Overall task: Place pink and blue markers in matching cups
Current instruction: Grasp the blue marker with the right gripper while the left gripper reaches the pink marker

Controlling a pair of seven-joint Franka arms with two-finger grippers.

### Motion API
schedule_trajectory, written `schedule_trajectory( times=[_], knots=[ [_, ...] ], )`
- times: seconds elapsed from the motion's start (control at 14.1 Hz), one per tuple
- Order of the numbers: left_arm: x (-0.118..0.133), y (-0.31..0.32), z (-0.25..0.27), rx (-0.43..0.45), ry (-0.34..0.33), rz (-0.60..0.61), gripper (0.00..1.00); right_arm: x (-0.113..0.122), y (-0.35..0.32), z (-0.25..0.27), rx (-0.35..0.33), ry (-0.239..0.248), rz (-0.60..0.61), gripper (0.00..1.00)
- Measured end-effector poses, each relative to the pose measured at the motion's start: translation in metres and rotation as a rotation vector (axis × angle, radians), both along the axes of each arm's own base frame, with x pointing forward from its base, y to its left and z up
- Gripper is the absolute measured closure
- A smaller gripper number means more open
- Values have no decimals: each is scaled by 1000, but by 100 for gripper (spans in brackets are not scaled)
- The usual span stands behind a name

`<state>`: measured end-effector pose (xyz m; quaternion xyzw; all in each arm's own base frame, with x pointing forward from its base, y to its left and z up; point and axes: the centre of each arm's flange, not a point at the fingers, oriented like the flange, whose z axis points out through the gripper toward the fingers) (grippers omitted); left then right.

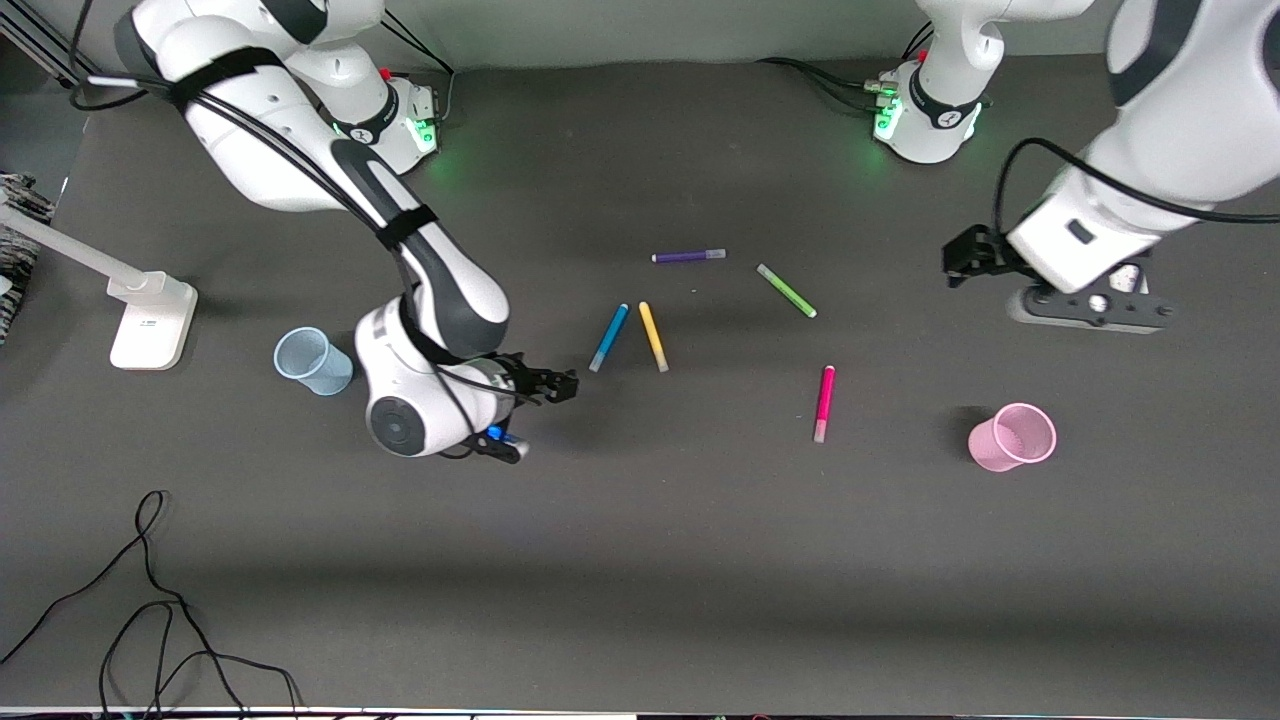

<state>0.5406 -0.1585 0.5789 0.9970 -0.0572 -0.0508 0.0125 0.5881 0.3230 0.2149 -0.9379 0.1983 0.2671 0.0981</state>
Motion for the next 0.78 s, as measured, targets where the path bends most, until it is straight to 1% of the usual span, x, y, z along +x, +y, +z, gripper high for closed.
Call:
schedule_trajectory(
  times=[0.14,0.21,0.35,0.5,0.57,0.64,0.71,0.78],
  knots=[
    [0,-15,-13,-6,-13,-23,0,-7,18,-21,-15,-5,-30,0],
    [2,-24,-28,-11,-26,-35,0,-11,25,-31,-19,-6,-35,0],
    [1,-43,-77,-17,-38,-57,0,-17,33,-49,-26,4,-38,1],
    [1,-52,-128,-21,-42,-64,0,-21,33,-64,-33,17,-47,4],
    [2,-54,-151,-25,-45,-64,0,-22,34,-68,-36,18,-55,4],
    [3,-56,-171,-29,-51,-64,0,-24,37,-70,-41,22,-60,11],
    [5,-58,-191,-34,-58,-65,0,-27,40,-71,-46,27,-62,20],
    [5,-60,-213,-40,-67,-65,0,-30,44,-72,-50,29,-62,20]
  ],
)
